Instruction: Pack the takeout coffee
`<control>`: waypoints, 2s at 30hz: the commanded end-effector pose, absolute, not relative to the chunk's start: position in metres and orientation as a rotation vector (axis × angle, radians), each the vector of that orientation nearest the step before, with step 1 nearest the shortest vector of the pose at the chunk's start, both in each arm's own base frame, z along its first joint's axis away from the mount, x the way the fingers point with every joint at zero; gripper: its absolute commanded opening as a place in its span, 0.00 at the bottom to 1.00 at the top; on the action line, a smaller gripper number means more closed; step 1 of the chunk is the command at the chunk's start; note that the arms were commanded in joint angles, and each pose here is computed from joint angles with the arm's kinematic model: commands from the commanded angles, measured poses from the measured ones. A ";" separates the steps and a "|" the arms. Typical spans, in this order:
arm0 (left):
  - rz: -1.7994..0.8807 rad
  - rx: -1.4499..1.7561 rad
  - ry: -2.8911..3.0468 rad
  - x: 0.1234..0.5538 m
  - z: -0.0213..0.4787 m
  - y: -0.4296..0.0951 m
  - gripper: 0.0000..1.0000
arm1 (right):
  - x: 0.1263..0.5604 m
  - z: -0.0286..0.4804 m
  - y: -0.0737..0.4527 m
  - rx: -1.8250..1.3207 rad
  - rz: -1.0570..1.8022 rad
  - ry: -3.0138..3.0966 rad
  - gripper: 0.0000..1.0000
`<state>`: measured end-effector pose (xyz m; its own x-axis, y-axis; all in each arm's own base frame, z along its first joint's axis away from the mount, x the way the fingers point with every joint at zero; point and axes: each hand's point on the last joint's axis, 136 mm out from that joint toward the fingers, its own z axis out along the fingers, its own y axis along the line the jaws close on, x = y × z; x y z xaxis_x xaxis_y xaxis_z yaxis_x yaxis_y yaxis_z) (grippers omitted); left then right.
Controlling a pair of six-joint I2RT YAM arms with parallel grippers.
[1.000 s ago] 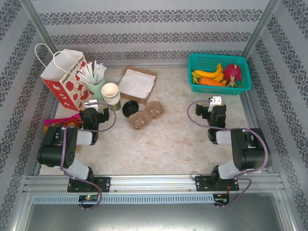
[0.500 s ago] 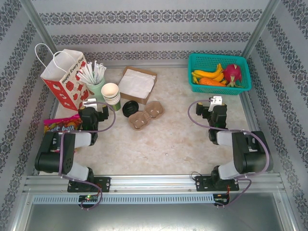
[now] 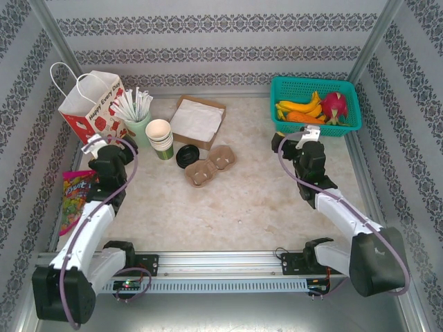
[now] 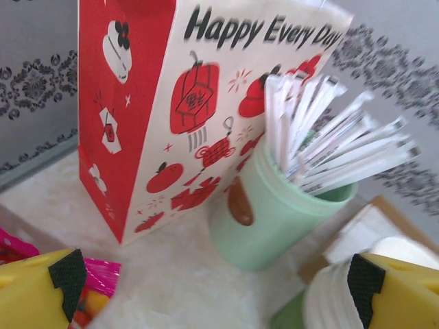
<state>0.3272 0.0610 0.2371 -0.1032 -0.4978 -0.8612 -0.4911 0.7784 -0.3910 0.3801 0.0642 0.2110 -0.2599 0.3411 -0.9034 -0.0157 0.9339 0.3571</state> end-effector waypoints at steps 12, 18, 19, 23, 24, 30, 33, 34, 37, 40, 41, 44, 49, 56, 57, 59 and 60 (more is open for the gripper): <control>-0.213 -0.616 2.419 0.349 0.254 -0.009 0.90 | 0.409 0.189 0.220 0.534 1.113 2.067 0.98; -0.163 -0.504 2.593 0.368 0.237 -0.015 0.81 | 0.409 0.183 0.258 0.423 1.146 2.131 0.98; -0.152 -0.489 2.616 0.372 0.233 -0.016 0.79 | 0.409 0.181 0.262 0.417 1.143 2.143 0.98; -0.107 -0.432 2.692 0.386 0.220 -0.018 0.71 | 0.408 0.172 0.269 0.397 1.126 2.186 0.98; -0.092 -0.419 2.709 0.390 0.217 -0.019 0.69 | 0.408 0.171 0.270 0.394 1.121 2.192 0.98; -0.028 -0.343 2.787 0.410 0.202 -0.025 0.53 | 0.405 0.167 0.270 0.361 1.045 2.237 0.98; 0.003 -0.329 2.812 0.415 0.194 -0.026 0.43 | 0.403 0.166 0.266 0.344 0.992 2.256 0.98; 0.006 -0.328 2.818 0.417 0.192 -0.026 0.40 | 0.403 0.166 0.265 0.343 0.979 2.260 0.98; 0.004 -0.333 2.821 0.419 0.189 -0.027 0.31 | 0.402 0.166 0.260 0.337 0.946 2.262 0.98; 0.009 -0.332 2.820 0.419 0.188 -0.027 0.22 | 0.402 0.167 0.257 0.328 0.919 2.264 0.98; 0.010 -0.332 2.818 0.419 0.188 -0.027 0.20 | 0.402 0.168 0.257 0.325 0.914 2.264 0.98; 0.012 -0.327 2.822 0.418 0.188 -0.027 0.15 | 0.402 0.169 0.256 0.317 0.897 2.267 0.98; 0.003 -0.318 2.827 0.419 0.188 -0.028 0.11 | 0.402 0.169 0.255 0.300 0.863 2.280 0.98; -0.030 -0.308 2.812 0.422 0.195 -0.031 0.18 | 0.402 0.171 0.255 0.261 0.790 2.311 0.98; -0.029 -0.304 2.812 0.422 0.195 -0.031 0.19 | 0.402 0.170 0.255 0.254 0.774 2.317 0.98; -0.026 -0.296 2.813 0.422 0.195 -0.031 0.18 | 0.401 0.172 0.255 0.236 0.746 2.325 0.98; -0.022 -0.294 2.813 0.423 0.195 -0.031 0.16 | 0.401 0.172 0.255 0.230 0.738 2.328 0.98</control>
<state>0.4264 -0.0288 0.1917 -0.9186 -0.2313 -0.3203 -0.2238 0.9728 -0.0607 0.4011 0.2570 0.1617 -0.7685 0.3840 -0.5118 -0.0136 0.7899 0.6131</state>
